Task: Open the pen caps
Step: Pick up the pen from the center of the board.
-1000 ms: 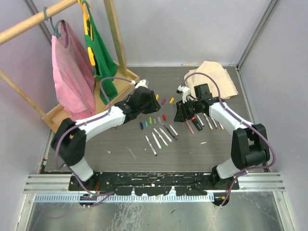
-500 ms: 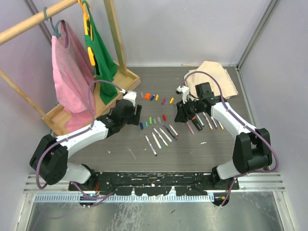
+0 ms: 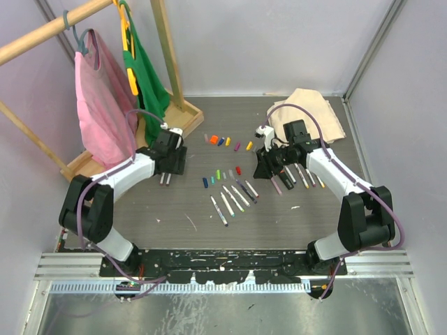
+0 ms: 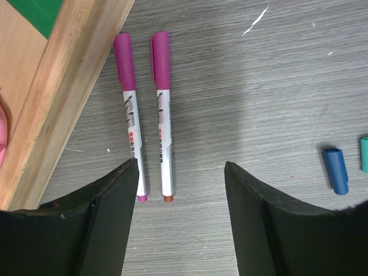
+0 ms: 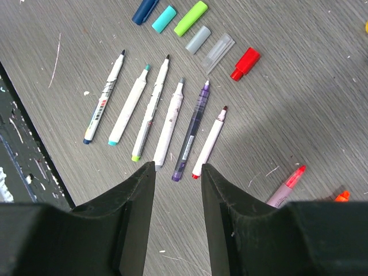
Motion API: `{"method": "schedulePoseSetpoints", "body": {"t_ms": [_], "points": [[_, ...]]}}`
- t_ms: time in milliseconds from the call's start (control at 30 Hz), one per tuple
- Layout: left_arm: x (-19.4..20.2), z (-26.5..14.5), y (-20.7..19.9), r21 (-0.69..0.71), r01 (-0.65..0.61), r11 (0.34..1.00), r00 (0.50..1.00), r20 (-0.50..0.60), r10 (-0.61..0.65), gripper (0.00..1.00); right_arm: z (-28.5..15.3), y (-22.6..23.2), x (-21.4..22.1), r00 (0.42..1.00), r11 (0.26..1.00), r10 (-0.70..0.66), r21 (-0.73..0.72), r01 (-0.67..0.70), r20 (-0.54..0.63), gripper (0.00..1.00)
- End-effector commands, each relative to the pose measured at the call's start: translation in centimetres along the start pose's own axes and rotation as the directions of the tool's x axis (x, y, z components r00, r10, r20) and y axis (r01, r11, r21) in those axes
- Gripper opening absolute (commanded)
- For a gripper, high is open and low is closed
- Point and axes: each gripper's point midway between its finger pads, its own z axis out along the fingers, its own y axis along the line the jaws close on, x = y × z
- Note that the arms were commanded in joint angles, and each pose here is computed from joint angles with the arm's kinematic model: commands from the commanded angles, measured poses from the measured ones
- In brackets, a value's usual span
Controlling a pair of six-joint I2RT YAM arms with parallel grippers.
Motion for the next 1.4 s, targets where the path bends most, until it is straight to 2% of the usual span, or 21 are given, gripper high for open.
{"method": "schedulePoseSetpoints", "body": {"t_ms": [0, 333, 567, 833, 967, 1167, 1367], "points": [[-0.5, 0.2, 0.3, 0.03, 0.002, 1.0, 0.998, -0.057, 0.0, 0.6, -1.2, 0.5, -2.4, 0.996, 0.998, -0.066, -0.001, 0.066, 0.063, 0.43], [0.9, 2.3, 0.5, 0.059, 0.036, 0.998, 0.984, -0.176, -0.025, 0.4, -1.2, 0.6, -2.4, 0.996, 0.998, -0.066, -0.005, 0.066, 0.062, 0.43], [1.8, 3.2, 1.1, 0.047, 0.055, 0.997, 0.973, -0.225, -0.043, 0.36, -1.2, 0.7, -2.3, 0.996, 0.998, -0.066, -0.009, 0.067, 0.061, 0.43], [2.9, 3.8, 0.5, 0.071, 0.083, 0.994, 0.96, -0.272, -0.061, 0.25, -1.3, 0.7, -2.4, 0.996, 0.998, -0.069, -0.009, 0.069, 0.064, 0.43], [3.4, 4.0, 0.3, 0.081, 0.094, 0.992, 0.954, -0.291, -0.066, 0.15, -1.4, 0.8, -2.5, 0.995, 0.997, -0.069, -0.009, 0.07, 0.066, 0.43], [3.0, 3.3, -0.8, 0.13, 0.144, 0.981, 0.96, -0.26, -0.106, 0.0, -1.5, 1.1, -2.6, 0.995, 0.997, -0.073, -0.018, 0.075, 0.075, 0.43], [1.2, 0.8, -3.2, 0.244, 0.182, 0.953, 0.977, -0.156, -0.146, 0.0, -1.6, 2.0, -2.9, 0.993, 0.995, -0.071, -0.058, 0.076, 0.095, 0.43]]}}
